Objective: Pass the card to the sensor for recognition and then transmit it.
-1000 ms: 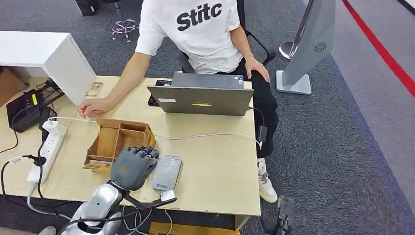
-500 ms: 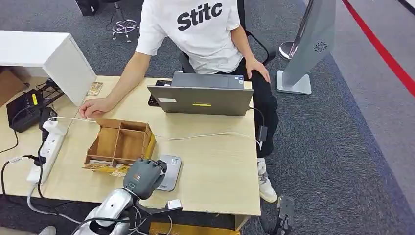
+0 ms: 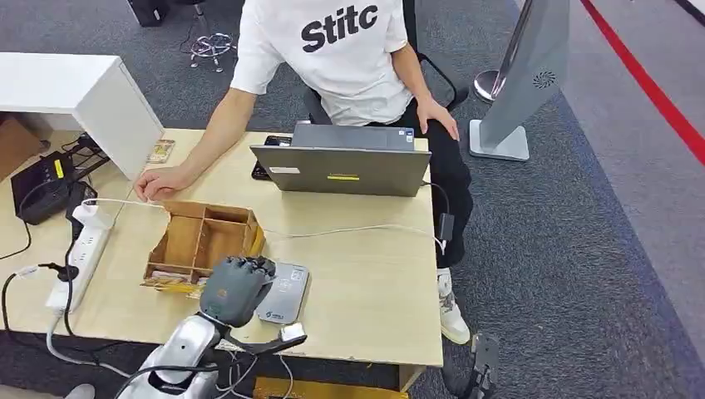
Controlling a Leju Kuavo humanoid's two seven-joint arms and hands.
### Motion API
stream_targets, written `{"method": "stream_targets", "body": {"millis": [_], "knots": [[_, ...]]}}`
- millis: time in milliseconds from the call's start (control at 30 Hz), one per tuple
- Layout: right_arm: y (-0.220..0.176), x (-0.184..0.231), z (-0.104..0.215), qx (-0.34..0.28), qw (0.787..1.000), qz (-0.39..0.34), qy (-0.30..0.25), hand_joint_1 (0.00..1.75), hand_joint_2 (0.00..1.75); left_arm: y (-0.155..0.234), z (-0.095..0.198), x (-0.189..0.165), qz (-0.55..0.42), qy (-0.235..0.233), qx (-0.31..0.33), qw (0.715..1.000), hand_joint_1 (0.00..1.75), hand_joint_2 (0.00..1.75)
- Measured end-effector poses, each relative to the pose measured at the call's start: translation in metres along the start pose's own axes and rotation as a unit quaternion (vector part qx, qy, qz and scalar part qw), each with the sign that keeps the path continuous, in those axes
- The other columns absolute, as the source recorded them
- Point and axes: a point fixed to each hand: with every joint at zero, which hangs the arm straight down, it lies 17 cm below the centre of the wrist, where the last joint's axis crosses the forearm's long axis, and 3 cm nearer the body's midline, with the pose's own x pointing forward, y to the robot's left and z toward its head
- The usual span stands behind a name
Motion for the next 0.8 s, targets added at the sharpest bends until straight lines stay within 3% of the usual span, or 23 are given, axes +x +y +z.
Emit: {"method": "stream_targets", "body": {"millis": [333, 533, 800], "knots": [[0.004, 0.000, 0.001, 0.007, 1.000, 0.007, -0.001, 0.00, 1.75, 0.109, -0.029, -0.047, -0.036, 0.034, 0.121, 0.991, 1.75, 1.75], [0.005, -0.001, 0.001, 0.008, 1.000, 0.008, 0.000, 0.00, 1.75, 0.131, -0.028, -0.083, -0.049, 0.068, 0.141, 0.986, 1.75, 1.75], [0.005, -0.002, 0.002, 0.008, 1.000, 0.008, 0.003, 0.00, 1.75, 0.136, -0.026, -0.098, -0.052, 0.084, 0.146, 0.984, 1.75, 1.75]]}}
